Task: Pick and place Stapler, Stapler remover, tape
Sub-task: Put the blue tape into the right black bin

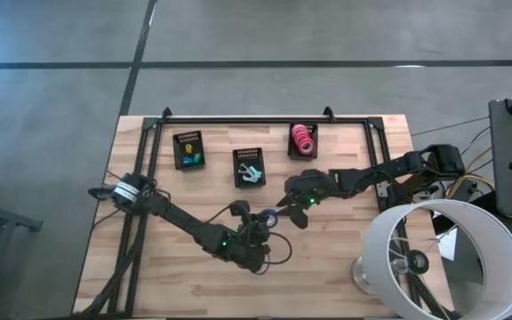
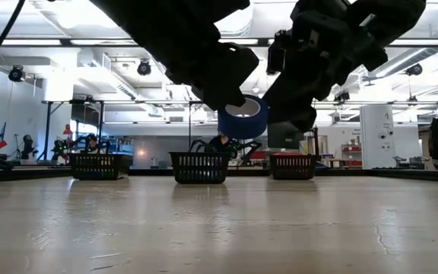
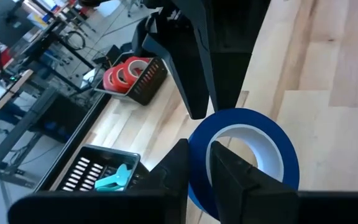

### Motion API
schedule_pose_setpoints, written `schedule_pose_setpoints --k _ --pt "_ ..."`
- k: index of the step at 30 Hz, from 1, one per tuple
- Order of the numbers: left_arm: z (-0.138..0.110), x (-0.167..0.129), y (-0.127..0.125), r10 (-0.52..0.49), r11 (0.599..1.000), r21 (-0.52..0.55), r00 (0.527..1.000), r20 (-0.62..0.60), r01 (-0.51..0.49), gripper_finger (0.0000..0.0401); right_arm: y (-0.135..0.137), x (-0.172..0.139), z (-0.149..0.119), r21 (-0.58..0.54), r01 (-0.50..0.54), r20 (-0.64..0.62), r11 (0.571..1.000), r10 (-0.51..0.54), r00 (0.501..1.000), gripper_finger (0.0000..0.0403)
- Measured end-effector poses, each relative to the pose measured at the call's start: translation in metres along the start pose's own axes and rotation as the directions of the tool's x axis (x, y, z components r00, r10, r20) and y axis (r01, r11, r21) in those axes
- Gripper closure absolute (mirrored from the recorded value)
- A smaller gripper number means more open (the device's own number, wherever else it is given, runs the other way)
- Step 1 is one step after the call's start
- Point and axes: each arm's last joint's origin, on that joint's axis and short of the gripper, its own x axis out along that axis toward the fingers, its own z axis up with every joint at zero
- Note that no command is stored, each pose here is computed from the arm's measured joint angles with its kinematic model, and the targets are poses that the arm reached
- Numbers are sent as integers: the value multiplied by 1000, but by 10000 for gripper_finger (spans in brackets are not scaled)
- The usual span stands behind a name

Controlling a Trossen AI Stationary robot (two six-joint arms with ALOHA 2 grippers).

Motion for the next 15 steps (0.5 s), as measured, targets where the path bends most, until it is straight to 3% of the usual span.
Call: schedule_pose_setpoints --k 15 --pt "-1 0 0 -1 1000 1 1000 -3 1 348 1 0 1 41 -14 5 999 14 1000 234"
